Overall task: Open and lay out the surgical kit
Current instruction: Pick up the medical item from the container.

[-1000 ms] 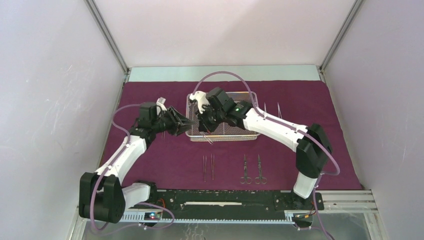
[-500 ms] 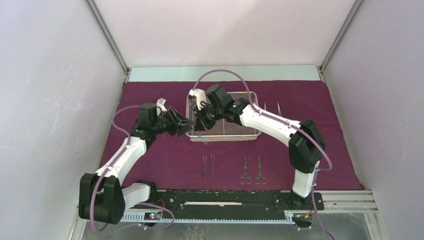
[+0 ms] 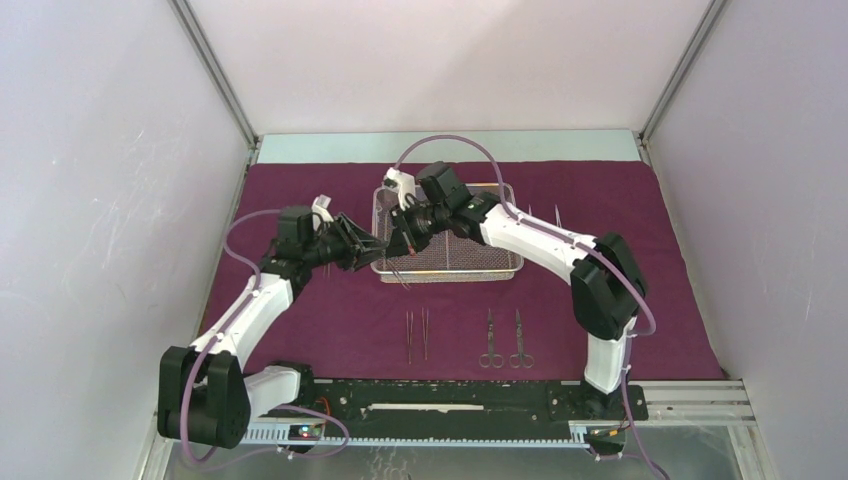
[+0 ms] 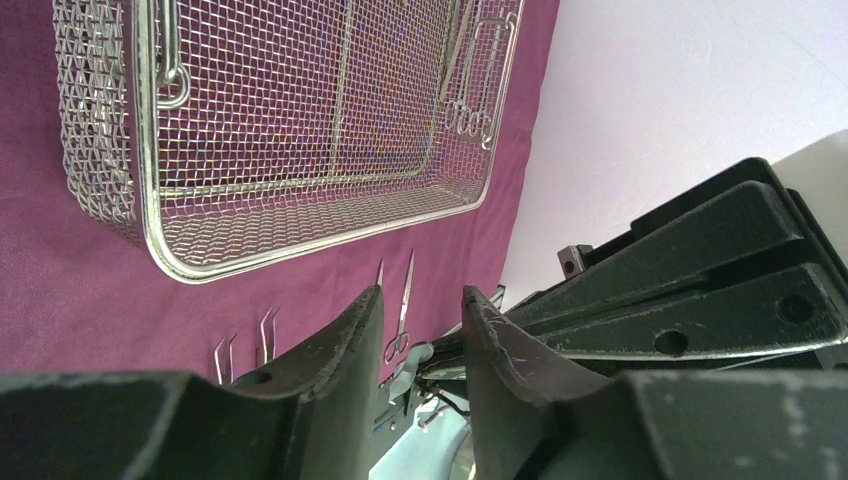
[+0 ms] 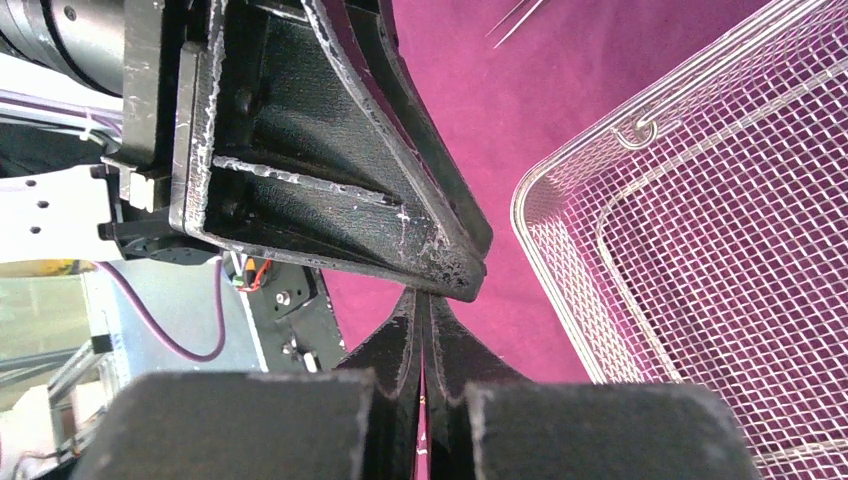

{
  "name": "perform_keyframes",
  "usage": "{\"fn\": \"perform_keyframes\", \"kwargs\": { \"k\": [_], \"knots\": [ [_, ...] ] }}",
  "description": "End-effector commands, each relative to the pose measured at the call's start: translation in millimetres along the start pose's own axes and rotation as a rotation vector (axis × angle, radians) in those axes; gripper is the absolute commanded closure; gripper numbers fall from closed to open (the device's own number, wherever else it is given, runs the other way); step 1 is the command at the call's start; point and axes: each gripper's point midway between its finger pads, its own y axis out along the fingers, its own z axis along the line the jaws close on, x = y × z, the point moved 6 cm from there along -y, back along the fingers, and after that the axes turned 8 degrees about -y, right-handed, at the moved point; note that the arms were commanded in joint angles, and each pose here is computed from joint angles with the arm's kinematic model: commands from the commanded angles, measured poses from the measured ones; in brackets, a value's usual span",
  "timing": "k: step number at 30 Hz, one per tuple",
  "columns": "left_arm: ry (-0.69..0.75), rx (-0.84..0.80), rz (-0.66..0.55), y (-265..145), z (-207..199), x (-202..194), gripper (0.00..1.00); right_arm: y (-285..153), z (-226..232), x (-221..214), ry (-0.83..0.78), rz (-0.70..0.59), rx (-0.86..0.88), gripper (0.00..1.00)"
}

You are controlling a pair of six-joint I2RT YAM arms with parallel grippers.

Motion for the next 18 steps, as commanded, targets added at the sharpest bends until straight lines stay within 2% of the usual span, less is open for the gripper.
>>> {"fn": "perform_keyframes", "kwargs": {
  "k": [1,8,13,18],
  "knots": [
    [0.041,-0.016,0.009,0.9,4.4,-3.1,0.63,-0.5,2.3,17.1,0.039,-0.063,0.042,1.0],
    [0.052,0.004,0.016,3.9,8.6,-4.5,0.67,1.4,-3.8,17.3,0.093,-0.066,0.045,1.0],
    [0.058,0.021,0.016,5.9,11.6,-4.5,0.75,1.8,-5.3,18.7,0.112,-0.074,0.048,1.0],
    [0.064,0.031,0.017,7.7,13.6,-5.2,0.78,5.3,-8.1,18.1,0.136,-0.063,0.042,1.0]
  ]
}}
